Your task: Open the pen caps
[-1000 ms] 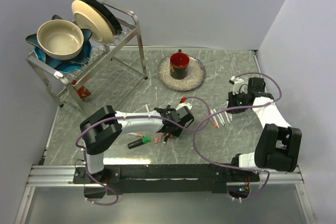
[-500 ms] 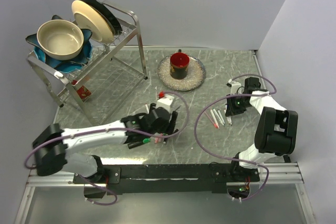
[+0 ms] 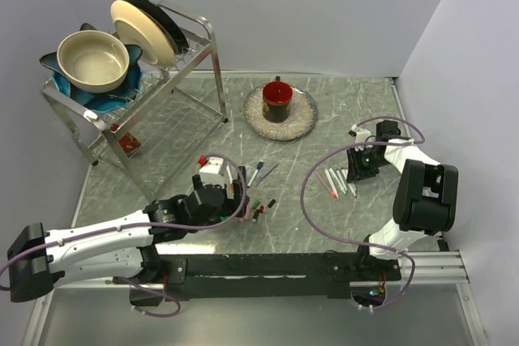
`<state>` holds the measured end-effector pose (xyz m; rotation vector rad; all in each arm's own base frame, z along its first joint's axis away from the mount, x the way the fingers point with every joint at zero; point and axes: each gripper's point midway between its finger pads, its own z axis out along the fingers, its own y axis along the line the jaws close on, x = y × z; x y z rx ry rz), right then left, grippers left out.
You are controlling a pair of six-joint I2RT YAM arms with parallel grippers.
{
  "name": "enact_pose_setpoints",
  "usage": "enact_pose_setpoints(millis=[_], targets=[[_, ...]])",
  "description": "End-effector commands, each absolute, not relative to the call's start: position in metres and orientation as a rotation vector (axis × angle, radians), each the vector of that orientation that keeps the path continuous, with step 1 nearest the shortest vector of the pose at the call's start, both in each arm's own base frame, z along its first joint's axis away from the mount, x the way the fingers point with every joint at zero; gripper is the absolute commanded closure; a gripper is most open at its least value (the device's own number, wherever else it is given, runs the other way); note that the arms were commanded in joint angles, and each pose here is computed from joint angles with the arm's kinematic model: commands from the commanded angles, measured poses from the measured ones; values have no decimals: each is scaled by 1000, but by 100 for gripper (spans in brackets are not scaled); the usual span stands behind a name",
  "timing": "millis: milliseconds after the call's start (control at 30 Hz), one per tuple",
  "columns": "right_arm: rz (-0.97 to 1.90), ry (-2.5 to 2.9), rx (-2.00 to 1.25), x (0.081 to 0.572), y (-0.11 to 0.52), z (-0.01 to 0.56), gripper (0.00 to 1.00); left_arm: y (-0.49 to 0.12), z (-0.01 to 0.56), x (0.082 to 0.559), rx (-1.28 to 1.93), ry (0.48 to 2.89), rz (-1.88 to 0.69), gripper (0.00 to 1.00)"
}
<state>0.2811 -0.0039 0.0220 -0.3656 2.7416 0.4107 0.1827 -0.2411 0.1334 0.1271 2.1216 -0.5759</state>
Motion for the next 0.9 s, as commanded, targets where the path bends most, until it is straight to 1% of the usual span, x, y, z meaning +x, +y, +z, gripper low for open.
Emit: enact_pose_setpoints(millis=[0,267,400,467,500,567,600,633,667,700,733,767,800,833,867], targets=[[393,2703,-395,293,-4,35,60,-224,123,181,-64,2152,-571,1],[392,2648,-419,295,-1,50,57,-212,119,183,-139,2132,-572,0],[398,2603,-447,295,2,60,57,-222,119,190,-16,2138,-557,1],[409,2578,-474,294,5,66,56,-232,127,199,30,2129,-596,1],[425,2560,-486,294,8,70,56,-235,123,204,94,2137,-567,1],[438,2539,-507,293,11,74,56,-248,135,216,159,2115,-581,1],[448,2516,-518,293,13,80,56,-255,126,220,243,2140,-546,2],[453,2506,-525,293,14,82,55,-266,142,228,274,2114,-556,3],[458,2497,-534,292,16,84,55,-273,142,233,311,2118,-539,5],[458,2480,-538,292,16,88,55,-277,124,237,398,2163,-462,9],[467,2475,-543,291,18,89,55,-291,138,246,425,2142,-469,12],[465,2461,-553,291,19,92,55,-297,135,249,469,2150,-451,15],[465,2456,-554,291,19,93,55,-302,118,254,540,2181,-391,21],[469,2451,-556,291,20,94,55,-312,126,260,562,2171,-393,24],[466,2443,-557,290,20,97,55,-316,121,263,594,2178,-378,28]])
